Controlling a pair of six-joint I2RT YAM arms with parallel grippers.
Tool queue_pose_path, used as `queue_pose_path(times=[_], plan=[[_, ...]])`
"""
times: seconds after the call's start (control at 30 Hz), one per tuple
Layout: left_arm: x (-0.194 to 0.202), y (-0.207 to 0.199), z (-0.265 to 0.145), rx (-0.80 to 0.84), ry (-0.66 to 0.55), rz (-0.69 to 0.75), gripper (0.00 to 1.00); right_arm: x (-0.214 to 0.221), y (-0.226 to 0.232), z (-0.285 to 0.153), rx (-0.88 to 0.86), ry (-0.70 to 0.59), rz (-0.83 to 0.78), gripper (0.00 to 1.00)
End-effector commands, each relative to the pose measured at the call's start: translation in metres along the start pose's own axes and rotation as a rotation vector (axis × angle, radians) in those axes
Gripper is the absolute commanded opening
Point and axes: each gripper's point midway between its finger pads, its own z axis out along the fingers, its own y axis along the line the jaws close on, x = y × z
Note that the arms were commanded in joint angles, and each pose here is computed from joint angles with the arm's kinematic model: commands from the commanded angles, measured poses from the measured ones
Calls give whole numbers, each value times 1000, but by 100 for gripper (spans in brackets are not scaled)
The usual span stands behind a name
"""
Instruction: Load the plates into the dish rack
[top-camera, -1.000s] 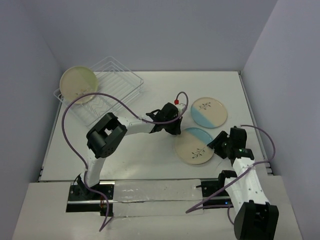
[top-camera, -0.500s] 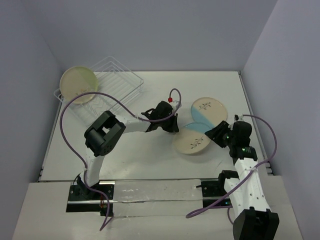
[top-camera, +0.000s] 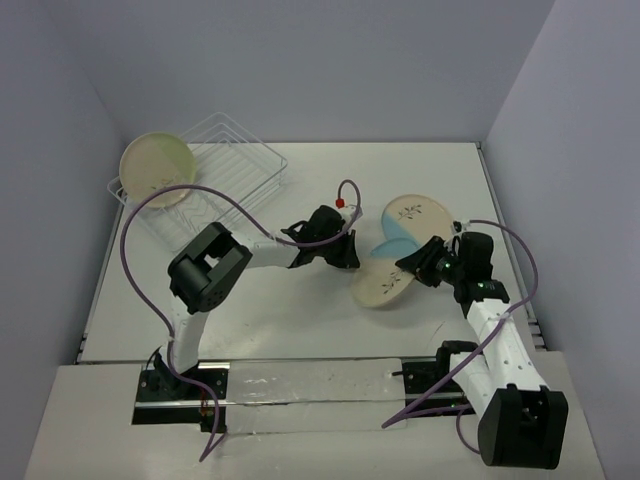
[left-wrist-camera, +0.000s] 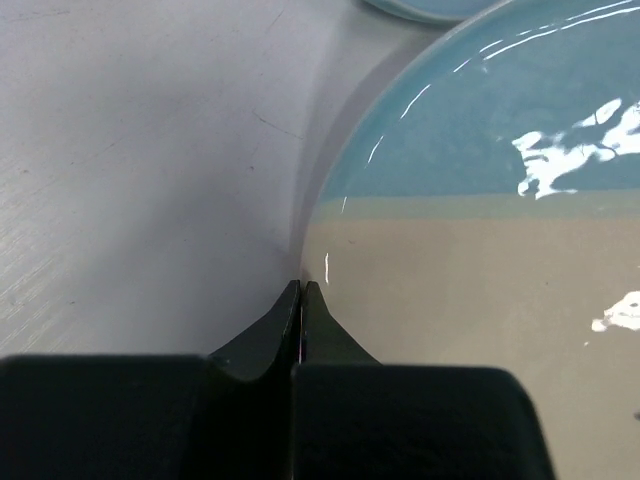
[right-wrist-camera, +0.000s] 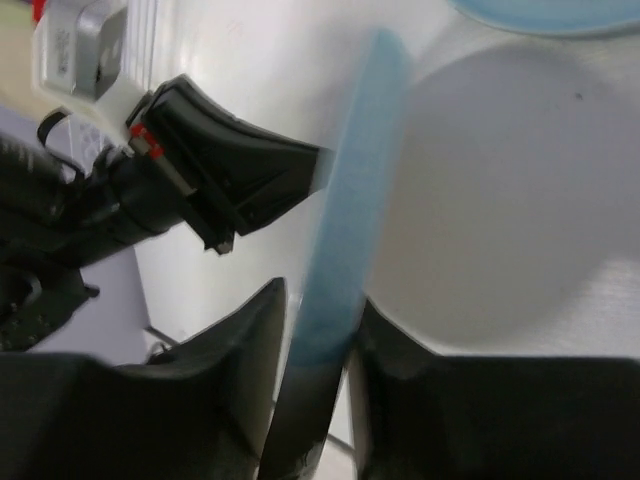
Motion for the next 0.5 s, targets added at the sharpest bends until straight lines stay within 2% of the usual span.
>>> queue_pose_path(times=[0.0,0.07,0.13,0.2,0.27,0.3,0.4,0.47], plan=[[50,5,-2,-27,134,-14,0,-14,19,-4,-42,-46,-42,27],[43,1,-7,-13,118,-15,1,-22,15,-7,3,-88,-45,24],[34,-5,-11,18,101,-14,6,-29,10,-12,62,-115,-62,22],[25,-10,-16,44,85,-3,30,-33,2,-16,126,-142,-53,14],[12,-17,-22,66,60,21,47,-39,-3,-19,168,-173,-45,4],[0,-21,-28,77,36,36,52,-42,-3,-21,176,-188,-45,1],[-25,-17,-41,64,-14,60,62,-55,2,-26,181,-254,-57,0],[-53,-17,-60,82,-78,62,74,-66,16,-33,140,-306,-87,0]])
